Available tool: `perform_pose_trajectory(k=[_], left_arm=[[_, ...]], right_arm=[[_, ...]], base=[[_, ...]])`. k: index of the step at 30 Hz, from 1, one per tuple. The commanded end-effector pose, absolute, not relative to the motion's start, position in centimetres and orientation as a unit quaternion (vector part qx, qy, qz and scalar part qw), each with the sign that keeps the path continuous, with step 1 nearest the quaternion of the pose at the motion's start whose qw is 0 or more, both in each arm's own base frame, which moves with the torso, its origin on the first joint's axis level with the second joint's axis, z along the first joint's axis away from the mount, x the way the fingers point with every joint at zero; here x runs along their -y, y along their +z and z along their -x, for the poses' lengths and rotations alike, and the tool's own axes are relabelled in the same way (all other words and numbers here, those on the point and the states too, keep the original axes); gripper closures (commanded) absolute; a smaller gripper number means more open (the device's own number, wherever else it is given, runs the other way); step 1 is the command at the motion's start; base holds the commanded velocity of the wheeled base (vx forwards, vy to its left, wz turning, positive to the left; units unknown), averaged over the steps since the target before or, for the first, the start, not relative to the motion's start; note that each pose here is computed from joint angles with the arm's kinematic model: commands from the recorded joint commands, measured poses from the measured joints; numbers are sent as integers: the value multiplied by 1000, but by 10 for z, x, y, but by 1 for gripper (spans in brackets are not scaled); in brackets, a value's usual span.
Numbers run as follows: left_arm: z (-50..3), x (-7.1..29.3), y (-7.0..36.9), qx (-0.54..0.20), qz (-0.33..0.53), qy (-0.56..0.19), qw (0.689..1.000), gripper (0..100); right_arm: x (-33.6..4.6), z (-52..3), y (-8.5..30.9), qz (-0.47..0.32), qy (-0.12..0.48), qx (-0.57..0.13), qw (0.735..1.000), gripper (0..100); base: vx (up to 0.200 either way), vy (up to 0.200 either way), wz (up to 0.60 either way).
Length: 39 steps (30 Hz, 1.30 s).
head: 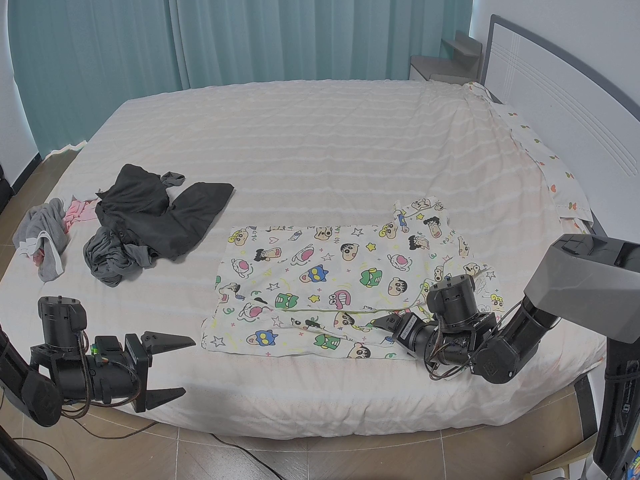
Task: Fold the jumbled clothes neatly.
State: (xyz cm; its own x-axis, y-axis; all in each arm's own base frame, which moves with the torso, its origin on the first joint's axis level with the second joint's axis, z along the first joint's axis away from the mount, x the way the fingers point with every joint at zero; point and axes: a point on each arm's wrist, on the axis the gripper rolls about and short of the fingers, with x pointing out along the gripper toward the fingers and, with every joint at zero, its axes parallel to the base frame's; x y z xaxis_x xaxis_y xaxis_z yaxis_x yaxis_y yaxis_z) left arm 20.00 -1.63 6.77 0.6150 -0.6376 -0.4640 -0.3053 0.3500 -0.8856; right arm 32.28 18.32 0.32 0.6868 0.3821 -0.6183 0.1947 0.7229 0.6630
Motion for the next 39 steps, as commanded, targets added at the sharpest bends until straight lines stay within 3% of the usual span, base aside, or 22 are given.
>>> perform_pose_trajectory(k=[1,18,39], left_arm=[[-200,16,67,-423,558,-117,704,0],[-202,16,66,-424,558,-115,704,0],[-203,16,62,-427,545,-113,713,0]], right_arm=[[-183,-324,6,-367,52,-383,846,0],[-177,-359,29,-386,54,-319,864,0],[-173,-367,44,-385,56,-306,869,0]], base=[[0,0,0],[0,0,0],[0,0,0]])
